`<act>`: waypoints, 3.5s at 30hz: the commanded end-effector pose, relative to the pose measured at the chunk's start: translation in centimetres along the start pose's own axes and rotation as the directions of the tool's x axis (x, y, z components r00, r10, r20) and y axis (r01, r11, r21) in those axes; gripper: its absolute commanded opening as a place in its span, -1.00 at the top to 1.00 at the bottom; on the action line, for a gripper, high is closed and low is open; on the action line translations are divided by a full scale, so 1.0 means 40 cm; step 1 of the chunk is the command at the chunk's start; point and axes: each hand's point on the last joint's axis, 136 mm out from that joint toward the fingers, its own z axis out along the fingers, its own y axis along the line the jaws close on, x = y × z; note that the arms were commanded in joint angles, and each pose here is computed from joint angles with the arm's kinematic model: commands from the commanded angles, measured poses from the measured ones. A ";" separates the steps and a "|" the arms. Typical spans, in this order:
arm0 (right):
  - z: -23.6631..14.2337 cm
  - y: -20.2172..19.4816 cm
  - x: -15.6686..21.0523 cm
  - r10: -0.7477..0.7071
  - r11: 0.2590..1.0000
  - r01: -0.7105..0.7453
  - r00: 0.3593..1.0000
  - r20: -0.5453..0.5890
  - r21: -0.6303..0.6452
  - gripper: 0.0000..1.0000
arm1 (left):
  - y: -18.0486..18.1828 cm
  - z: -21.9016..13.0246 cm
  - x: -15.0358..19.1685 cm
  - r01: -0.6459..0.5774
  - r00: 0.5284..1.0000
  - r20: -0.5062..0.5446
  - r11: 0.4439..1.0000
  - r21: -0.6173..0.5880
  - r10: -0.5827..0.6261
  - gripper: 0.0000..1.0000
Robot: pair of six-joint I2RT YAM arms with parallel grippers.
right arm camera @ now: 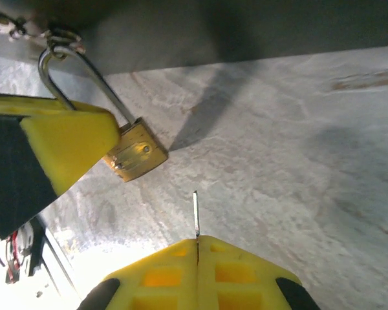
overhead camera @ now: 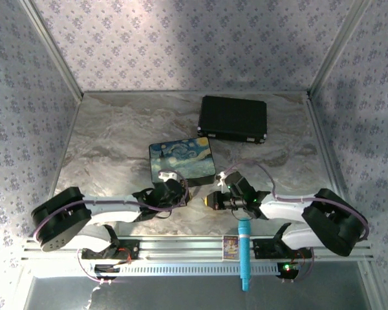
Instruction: Unlock a padlock with a key
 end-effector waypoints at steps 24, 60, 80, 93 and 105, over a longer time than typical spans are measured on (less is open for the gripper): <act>0.001 0.078 0.036 0.117 0.934 -0.165 0.979 -0.165 -0.318 1.00 | -0.087 -0.067 -0.057 0.246 0.969 -0.023 0.938 0.245 -0.248 1.00; 0.010 0.101 -0.023 0.186 0.889 -0.208 0.978 -0.094 -0.409 1.00 | -0.078 -0.108 -0.103 0.355 0.925 0.028 0.886 0.298 -0.379 1.00; 0.016 0.095 -0.023 0.073 0.953 -0.092 0.995 -0.073 -0.288 1.00 | 0.079 -0.055 -0.009 0.219 0.976 0.032 0.975 -0.050 -0.217 0.66; -0.017 0.192 -0.060 -0.015 0.921 0.005 1.000 -0.023 -0.389 1.00 | 0.006 -0.202 -0.107 0.114 0.970 0.204 0.989 0.097 -0.132 -0.10; -0.109 0.361 -0.135 -0.022 0.824 0.059 0.997 0.072 -0.563 1.00 | -0.212 -0.335 -0.156 0.078 0.957 0.186 0.816 0.573 -0.222 -0.10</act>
